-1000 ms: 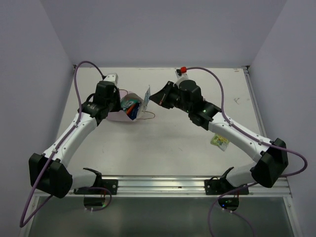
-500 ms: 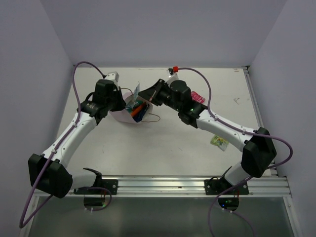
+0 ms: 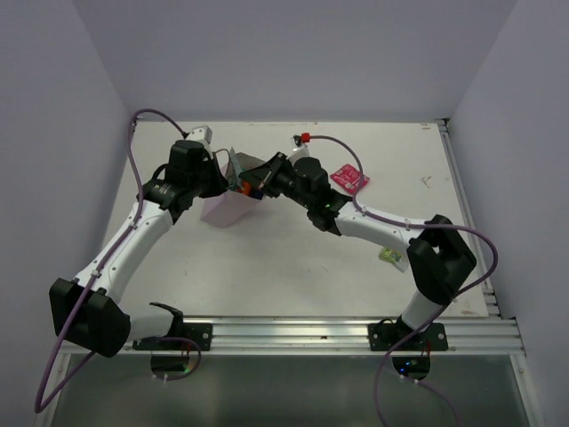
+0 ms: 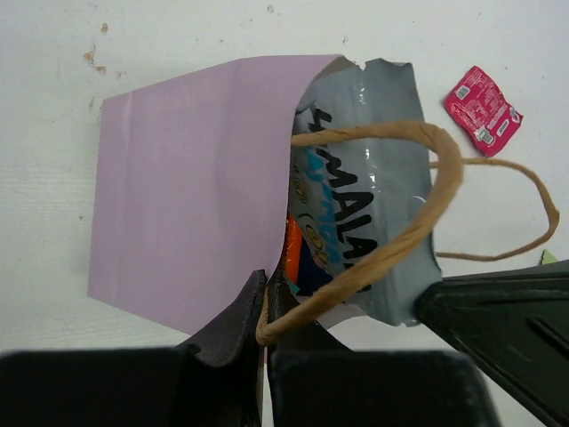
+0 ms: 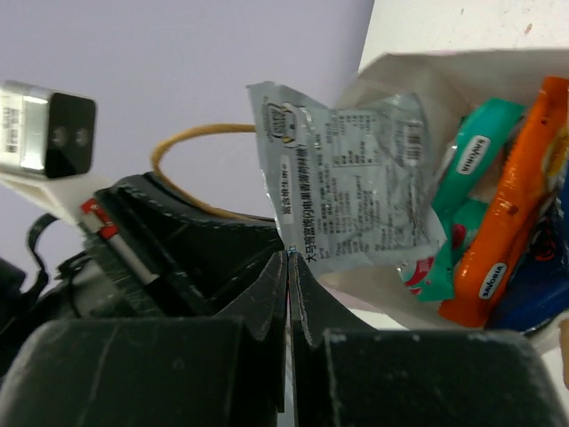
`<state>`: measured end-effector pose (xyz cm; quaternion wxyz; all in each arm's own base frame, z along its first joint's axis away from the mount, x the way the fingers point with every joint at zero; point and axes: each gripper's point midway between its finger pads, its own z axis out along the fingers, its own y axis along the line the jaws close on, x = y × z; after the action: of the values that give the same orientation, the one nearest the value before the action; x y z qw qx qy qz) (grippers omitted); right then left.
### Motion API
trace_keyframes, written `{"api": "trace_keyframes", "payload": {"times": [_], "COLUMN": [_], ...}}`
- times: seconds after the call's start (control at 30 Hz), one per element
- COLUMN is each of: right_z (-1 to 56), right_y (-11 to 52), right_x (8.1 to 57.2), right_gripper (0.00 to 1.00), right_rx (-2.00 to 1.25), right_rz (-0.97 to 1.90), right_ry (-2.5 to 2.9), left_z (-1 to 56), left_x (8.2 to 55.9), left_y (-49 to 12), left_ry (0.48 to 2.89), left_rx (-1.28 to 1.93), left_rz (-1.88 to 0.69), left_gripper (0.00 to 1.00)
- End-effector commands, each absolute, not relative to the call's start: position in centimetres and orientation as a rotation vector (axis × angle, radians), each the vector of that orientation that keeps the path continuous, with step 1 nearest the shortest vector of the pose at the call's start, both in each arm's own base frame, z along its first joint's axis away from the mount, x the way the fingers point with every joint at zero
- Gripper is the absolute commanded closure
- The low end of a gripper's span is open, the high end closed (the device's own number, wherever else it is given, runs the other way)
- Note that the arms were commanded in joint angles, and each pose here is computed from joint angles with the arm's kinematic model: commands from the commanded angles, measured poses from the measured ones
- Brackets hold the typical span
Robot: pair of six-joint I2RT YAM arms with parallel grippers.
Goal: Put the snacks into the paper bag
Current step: Place the snack in the paper bag.
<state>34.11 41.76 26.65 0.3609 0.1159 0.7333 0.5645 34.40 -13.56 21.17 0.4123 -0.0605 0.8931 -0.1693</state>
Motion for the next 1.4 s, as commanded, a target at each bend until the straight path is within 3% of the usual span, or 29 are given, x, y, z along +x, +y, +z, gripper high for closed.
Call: {"api": "trace_keyframes", "payload": {"times": [0.0, 0.4, 0.97, 1.37], "right_z": [27.0, 20.3, 22.5, 18.2], "right_y": [42.2, 39.7, 33.9, 34.8], "right_x": [34.7, 33.7, 31.7, 30.3], "right_gripper": [1.00, 1.00, 1.00, 1.00], "right_rx": [0.317, 0.338, 0.272, 0.296], "right_rz": [1.496, 1.304, 0.965, 1.038], "right_ry": [1.806, 1.975, 2.096, 2.186], "left_z": [26.9, 24.4, 24.0, 22.2], "left_x": [35.6, 35.5, 35.4, 35.5], "left_y": [-14.4, -12.4, -13.0, -15.7], "left_ry": [2.070, 2.119, 2.120, 2.146], "left_rx": [-0.154, -0.090, 0.210, 0.257], "left_rz": [-0.520, -0.348, -0.240, -0.190], "left_gripper": [1.00, 1.00, 1.00, 1.00]}}
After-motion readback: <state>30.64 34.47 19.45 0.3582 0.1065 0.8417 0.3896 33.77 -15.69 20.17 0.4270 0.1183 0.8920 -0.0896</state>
